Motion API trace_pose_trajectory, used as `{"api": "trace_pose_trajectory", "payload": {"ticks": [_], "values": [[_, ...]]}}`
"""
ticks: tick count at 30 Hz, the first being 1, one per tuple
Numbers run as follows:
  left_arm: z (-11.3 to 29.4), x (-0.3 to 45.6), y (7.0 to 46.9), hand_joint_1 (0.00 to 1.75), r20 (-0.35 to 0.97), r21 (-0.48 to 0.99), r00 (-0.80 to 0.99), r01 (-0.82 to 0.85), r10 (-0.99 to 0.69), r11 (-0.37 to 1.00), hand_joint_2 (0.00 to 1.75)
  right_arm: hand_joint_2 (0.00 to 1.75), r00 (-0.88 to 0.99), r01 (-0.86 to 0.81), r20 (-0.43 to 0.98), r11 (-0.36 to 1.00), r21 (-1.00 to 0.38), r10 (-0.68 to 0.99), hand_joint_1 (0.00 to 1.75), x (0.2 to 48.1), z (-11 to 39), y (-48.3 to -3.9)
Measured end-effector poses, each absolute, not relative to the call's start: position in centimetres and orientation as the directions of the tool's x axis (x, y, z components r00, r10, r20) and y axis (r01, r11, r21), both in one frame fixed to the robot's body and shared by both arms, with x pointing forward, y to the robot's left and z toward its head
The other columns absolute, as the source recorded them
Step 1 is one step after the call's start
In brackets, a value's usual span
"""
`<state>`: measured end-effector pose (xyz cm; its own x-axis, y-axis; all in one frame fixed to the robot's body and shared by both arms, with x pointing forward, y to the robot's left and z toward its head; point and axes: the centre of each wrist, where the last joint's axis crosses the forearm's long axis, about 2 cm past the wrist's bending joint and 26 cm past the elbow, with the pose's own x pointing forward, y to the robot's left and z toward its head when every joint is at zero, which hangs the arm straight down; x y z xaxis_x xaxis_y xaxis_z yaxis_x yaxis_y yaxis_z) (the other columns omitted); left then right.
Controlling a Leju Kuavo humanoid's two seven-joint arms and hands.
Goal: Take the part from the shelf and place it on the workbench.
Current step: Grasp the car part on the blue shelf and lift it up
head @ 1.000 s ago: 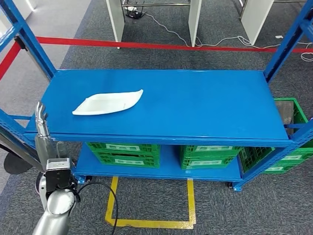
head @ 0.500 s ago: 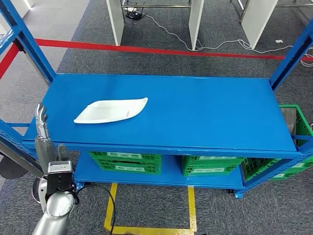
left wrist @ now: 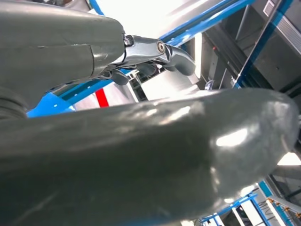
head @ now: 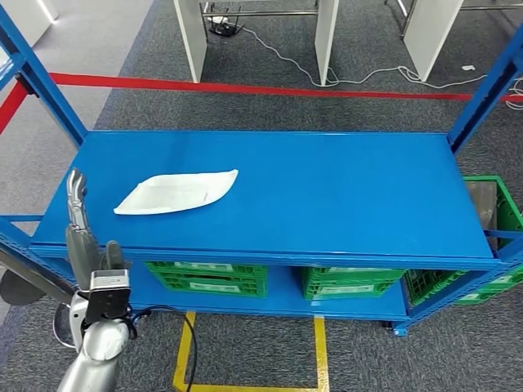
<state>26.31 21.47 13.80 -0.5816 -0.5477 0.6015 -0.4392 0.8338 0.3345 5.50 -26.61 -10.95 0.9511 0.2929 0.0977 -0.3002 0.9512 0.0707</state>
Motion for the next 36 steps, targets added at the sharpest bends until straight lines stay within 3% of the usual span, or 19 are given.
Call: {"api": "trace_pose_trajectory", "payload": {"ticks": [26, 36], "values": [[13.6, 26.4, 21.3, 0.00, 0.617, 0.349, -0.577, -0.408, -0.535, 0.844, 0.00, 0.00, 0.950, -0.305, 0.096, 0.949, 0.077, 0.297, 0.00, 5.6, -10.9, -26.4], [16.3, 32.2, 20.0, 0.00, 0.529, 0.526, -0.630, -0.282, -0.569, 0.802, 0.00, 0.00, 0.929, -0.366, 0.092, 0.927, 0.082, 0.359, 0.00, 6.5, -10.8, -26.4]]}}
